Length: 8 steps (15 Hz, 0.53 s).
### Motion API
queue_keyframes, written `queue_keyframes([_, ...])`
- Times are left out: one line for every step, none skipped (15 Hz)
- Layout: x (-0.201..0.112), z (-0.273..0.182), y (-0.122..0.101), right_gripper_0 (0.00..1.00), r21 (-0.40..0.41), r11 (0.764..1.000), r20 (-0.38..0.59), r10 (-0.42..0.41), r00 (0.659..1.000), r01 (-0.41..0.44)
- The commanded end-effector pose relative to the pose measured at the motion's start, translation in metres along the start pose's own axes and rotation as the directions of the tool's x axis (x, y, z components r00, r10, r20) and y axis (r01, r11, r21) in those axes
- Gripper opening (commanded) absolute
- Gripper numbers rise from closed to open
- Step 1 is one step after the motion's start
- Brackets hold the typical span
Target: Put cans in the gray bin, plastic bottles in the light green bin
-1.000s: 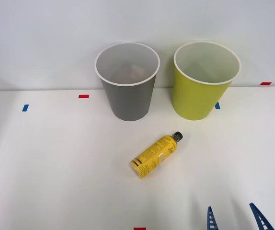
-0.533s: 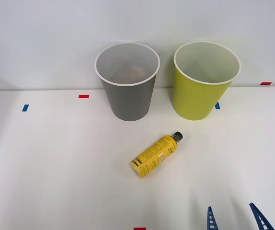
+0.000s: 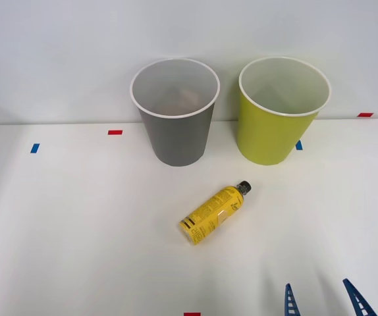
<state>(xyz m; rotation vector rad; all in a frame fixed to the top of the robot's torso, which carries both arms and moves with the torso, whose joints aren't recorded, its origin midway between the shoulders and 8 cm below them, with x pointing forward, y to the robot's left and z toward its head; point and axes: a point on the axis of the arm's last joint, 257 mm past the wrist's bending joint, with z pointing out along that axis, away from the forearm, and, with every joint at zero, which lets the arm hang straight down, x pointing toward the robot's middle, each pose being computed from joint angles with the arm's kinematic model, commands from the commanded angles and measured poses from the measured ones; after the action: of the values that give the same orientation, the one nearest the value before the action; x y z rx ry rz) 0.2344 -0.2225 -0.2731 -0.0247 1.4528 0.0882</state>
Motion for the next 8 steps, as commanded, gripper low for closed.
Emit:
queue_keyframes([0.000,0.000,0.000,1.00,0.000,1.000,0.000,0.000,1.000,0.000])
queue_keyframes([0.000,0.000,0.000,1.00,0.000,1.000,0.000,0.000,1.000,0.000])
queue_keyframes([0.000,0.000,0.000,1.00,0.000,1.000,0.000,0.000,1.000,0.000])
queue_keyframes([0.000,0.000,0.000,1.00,0.000,1.000,0.000,0.000,1.000,0.000])
queue_keyframes([0.000,0.000,0.000,1.00,0.000,1.000,0.000,0.000,1.000,0.000])
queue_keyframes([0.000,0.000,0.000,1.00,0.000,1.000,0.000,0.000,1.000,0.000])
queue_keyframes([0.000,0.000,0.000,1.00,0.000,1.000,0.000,0.000,1.000,0.000])
queue_keyframes([0.017,-0.003,-0.003,1.00,-0.002,1.000,-0.040,-0.012,0.999,0.012])
